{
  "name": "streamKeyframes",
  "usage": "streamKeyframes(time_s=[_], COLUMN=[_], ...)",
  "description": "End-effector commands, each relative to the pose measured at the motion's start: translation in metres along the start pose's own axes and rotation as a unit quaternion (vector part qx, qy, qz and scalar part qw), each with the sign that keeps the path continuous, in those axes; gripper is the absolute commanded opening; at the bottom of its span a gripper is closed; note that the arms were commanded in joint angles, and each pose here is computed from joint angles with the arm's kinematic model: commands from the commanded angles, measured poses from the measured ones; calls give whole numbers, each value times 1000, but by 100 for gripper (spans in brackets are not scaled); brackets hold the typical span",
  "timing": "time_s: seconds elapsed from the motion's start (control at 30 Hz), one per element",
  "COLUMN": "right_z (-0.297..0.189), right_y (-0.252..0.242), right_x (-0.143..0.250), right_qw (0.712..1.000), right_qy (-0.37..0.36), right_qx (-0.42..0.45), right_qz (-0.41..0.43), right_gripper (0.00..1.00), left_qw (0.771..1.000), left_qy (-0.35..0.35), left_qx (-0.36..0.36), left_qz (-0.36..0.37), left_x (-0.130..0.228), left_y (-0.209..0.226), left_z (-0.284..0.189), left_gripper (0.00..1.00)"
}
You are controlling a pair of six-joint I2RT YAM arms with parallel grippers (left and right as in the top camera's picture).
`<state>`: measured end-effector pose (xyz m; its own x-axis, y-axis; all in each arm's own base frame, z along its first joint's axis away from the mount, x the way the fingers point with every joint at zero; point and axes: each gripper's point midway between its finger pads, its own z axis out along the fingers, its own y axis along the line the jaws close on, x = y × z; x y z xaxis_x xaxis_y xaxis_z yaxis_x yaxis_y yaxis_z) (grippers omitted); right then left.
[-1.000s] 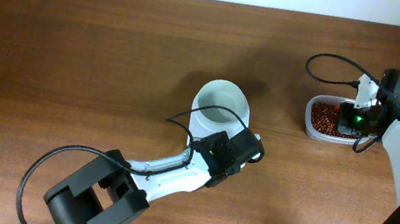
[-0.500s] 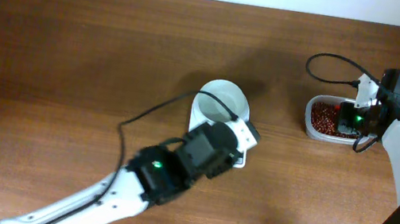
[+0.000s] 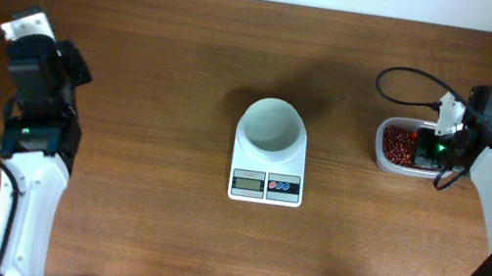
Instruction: Scoop item into bowl and weigh 50g on scale
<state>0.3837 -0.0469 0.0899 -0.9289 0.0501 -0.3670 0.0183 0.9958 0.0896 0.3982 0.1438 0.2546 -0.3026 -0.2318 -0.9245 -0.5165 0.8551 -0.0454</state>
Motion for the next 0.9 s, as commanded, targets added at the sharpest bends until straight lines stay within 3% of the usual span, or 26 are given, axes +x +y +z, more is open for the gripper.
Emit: streamKeyframes(time_s=[0.0,0.1,0.23,0.27,0.3,0.33,0.43,0.5,0.57,0.67,0.73,0.87], right_z=[-1,-1,-1,-1,-1,-1,-1,-1,-1,-1,-1,-1], right_y=[1,1,1,1,2,2,2,2,2,2,2,1], right_x=[-4,-2,0,0,1,1,1,1,1,1,1,0], right_qw=[1000,1000,1000,1000,1000,1000,1000,1000,1000,1000,1000,1000], right_qy=[-2,2,6,6,9,9,9,9,9,9,9,7], right_qx=[-1,-2,-2,-2,-3,-3,-3,-3,-3,-3,-3,-2], right_qz=[-1,0,1,1,1,1,1,1,1,1,1,1], right_gripper=[4,4,5,9,19,21,24,28,31,30,18,4], left_qw=[999,990,962,956,946,935,900,853,842,817,802,788], left_qy=[35,89,147,151,159,170,225,235,240,252,261,251], left_qx=[1,110,231,249,280,306,354,413,397,403,397,404], left_qz=[-21,-21,-1,12,34,60,118,217,275,326,362,391], left_x=[24,50,75,78,85,95,136,169,193,224,250,267], left_y=[10,-29,-92,-107,-132,-152,-188,-220,-229,-243,-250,-261], left_z=[28,30,-6,-17,-36,-54,-94,-137,-155,-166,-162,-149], left_gripper=[1,0,0,0,0,0,0,0,0,0,0,0])
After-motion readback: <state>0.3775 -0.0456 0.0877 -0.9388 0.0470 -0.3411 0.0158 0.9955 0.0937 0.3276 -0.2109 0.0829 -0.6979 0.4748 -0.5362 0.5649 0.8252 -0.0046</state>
